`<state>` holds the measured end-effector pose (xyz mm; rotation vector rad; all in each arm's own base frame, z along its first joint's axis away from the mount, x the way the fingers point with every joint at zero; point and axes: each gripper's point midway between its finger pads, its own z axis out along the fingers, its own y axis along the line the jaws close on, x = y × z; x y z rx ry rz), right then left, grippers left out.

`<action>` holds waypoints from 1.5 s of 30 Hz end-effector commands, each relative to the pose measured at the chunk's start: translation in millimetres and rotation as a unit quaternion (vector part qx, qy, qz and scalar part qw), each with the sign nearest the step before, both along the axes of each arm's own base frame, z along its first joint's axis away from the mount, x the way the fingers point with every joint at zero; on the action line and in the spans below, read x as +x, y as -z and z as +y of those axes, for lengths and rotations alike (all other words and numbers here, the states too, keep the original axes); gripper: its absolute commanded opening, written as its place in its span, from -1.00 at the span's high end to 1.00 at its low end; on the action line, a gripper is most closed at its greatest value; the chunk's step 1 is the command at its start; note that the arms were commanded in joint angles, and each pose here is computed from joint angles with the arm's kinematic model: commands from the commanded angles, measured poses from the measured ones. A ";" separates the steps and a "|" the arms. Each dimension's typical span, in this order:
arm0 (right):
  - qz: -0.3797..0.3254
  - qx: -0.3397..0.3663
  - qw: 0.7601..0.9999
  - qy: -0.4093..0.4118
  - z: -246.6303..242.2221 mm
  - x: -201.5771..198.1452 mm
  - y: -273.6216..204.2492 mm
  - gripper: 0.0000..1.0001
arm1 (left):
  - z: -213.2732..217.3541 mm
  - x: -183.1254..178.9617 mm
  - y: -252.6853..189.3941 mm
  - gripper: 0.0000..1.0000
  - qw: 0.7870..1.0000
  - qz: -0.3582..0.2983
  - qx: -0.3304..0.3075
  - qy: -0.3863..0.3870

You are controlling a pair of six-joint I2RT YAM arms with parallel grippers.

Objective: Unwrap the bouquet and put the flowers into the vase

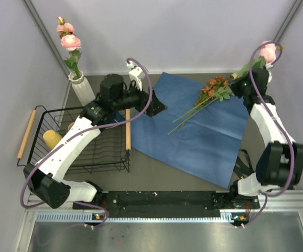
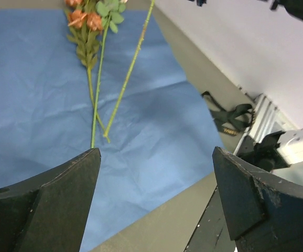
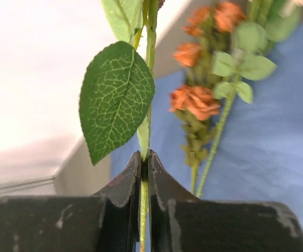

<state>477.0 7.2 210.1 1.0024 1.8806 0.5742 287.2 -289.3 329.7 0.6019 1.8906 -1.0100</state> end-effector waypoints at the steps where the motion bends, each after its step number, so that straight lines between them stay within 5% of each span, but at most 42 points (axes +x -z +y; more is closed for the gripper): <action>1: -0.118 -0.065 0.987 -0.087 16.9 -31.9 -75.2 1.00 | -9.2 -5.8 -46.1 -0.85 0.995 -0.003 -0.082 0.051; 5: -0.266 -0.105 0.922 -0.263 83.7 -68.9 -131.6 1.00 | -9.1 -8.2 -66.9 -0.77 0.977 0.057 -0.170 0.111; 6: -0.302 -0.111 0.896 -0.307 103.1 -83.8 -146.8 1.00 | -9.7 -14.1 -89.2 -0.75 0.968 0.018 -0.201 0.151; 7: -0.342 -0.122 0.860 -0.358 135.6 -107.0 -163.2 1.00 | -8.4 -17.0 -96.9 -0.74 0.961 0.046 -0.223 0.159; 11: -0.398 -0.137 0.779 -0.465 205.2 -167.0 -177.0 1.00 | -11.5 -18.9 -115.0 -0.68 0.950 0.037 -0.244 0.194; 20: -0.429 -0.036 0.691 -0.580 268.8 -241.2 -186.6 1.00 | -25.5 -31.0 -102.0 -0.39 0.955 0.039 -0.222 0.193; 30: -0.425 -0.024 0.665 -0.614 277.7 -258.5 -183.5 1.00 | -31.8 -33.8 -110.2 -0.10 0.952 0.028 -0.236 0.192; 45: -0.403 -0.035 0.669 -0.624 279.9 -255.8 -168.7 1.00 | -41.9 -37.4 -107.4 0.46 0.943 0.048 -0.251 0.212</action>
